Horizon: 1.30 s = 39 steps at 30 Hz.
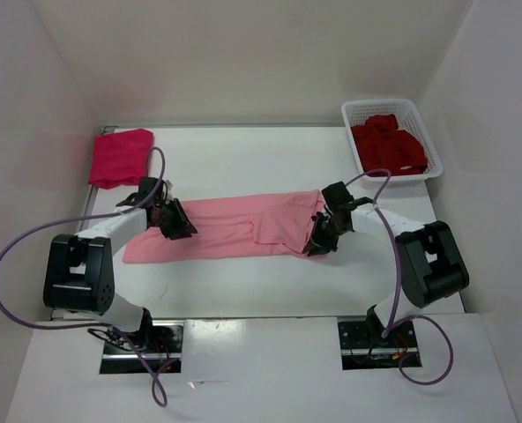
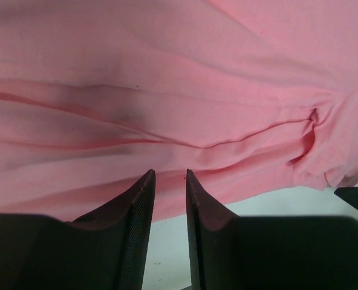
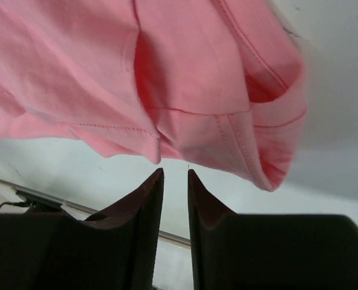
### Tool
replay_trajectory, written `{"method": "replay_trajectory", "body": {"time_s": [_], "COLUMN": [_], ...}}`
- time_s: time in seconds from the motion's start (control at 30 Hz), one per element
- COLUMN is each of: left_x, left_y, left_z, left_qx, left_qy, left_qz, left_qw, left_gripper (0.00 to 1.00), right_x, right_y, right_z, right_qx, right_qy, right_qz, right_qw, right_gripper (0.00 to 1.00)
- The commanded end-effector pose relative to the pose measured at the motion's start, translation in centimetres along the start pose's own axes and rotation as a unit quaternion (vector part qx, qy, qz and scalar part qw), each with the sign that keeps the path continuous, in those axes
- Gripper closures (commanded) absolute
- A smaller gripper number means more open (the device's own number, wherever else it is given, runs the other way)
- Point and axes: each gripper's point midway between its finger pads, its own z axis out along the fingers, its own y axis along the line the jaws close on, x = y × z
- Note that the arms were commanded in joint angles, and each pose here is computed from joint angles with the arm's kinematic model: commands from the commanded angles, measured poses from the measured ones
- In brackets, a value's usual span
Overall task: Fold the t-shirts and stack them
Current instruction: Fold the other side of the tshirt into a rectangle, then rotate the tshirt 90 degrees
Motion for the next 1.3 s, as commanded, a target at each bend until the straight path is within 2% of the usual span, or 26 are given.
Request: {"method": "replay_trajectory", "body": {"time_s": [0.0,0.03,0.07,0.13,0.23,0.27,0.33,0.43,0.6,0.67,0.77,0.87,1.13,1.2,1.27], "left_x": [-1.0,-1.1,-1.4,-1.8,-0.8,-0.5,1.4,3.2,4.7,5.3,5.2,5.4,2.8,2.3,1.5], "left_y": [-0.5,-0.6,-0.8,-2.0,-4.0,-4.5,-6.2,-7.6,-5.3,-2.8,-0.7,0.6,2.7,2.5,0.6], "left_z": [-1.5,-1.7,-2.2,-2.7,-2.5,-2.0,-1.1,0.9,2.0,2.1,1.6,1.3,-0.3,-1.0,-2.2], "left_qx": [-0.004,-0.005,-0.004,0.011,0.026,0.03,0.05,0.065,0.047,0.033,0.018,-0.003,-0.044,-0.039,-0.003], "left_qy": [-0.023,-0.023,-0.035,-0.038,-0.024,-0.017,0.01,0.043,0.068,0.084,0.083,0.087,0.036,0.023,0.013], "left_qz": [0.026,0.03,0.038,0.051,0.077,0.086,0.095,0.092,0.071,0.044,0.023,0.008,-0.028,-0.029,-0.014], "left_qw": [0.999,0.999,0.999,0.998,0.996,0.996,0.994,0.993,0.994,0.995,0.996,0.996,0.998,0.999,1.0], "left_gripper": [0.65,0.64,0.64,0.64,0.63,0.63,0.63,0.63,0.63,0.63,0.63,0.61,0.56,0.55,0.53], "right_x": [-0.5,-0.8,-1.8,-3.5,-5.5,-5.8,-7.0,-8.3,-9.9,-10.6,-11.6,-13.1,-17.6,-17.9,-17.7], "right_y": [-0.6,-0.4,0.3,2.0,4.3,4.7,5.9,6.3,4.9,3.1,0.5,-0.1,2.5,3.6,5.5], "right_z": [-0.4,-1.1,-1.8,-3.3,-4.3,-4.0,-2.8,-0.3,3.3,4.6,5.3,4.6,1.7,2.0,1.1], "right_qx": [0.023,0.024,0.021,-0.001,-0.036,-0.044,-0.069,-0.066,-0.027,0.016,0.049,0.065,0.065,0.048,0.029], "right_qy": [-0.011,-0.021,-0.04,-0.068,-0.094,-0.095,-0.104,-0.102,-0.102,-0.113,-0.115,-0.139,-0.204,-0.195,-0.183], "right_qz": [-0.006,-0.009,-0.018,-0.023,-0.036,-0.026,-0.023,-0.016,-0.009,-0.001,0.024,0.033,0.001,-0.008,-0.022], "right_qw": [1.0,0.999,0.999,0.997,0.994,0.994,0.992,0.992,0.994,0.993,0.992,0.988,0.977,0.98,0.982], "right_gripper": [0.71,0.68,0.6,0.58,0.77,0.89,0.96,1.0,1.0,1.0,1.0,1.0,1.0,0.98,0.93]}}
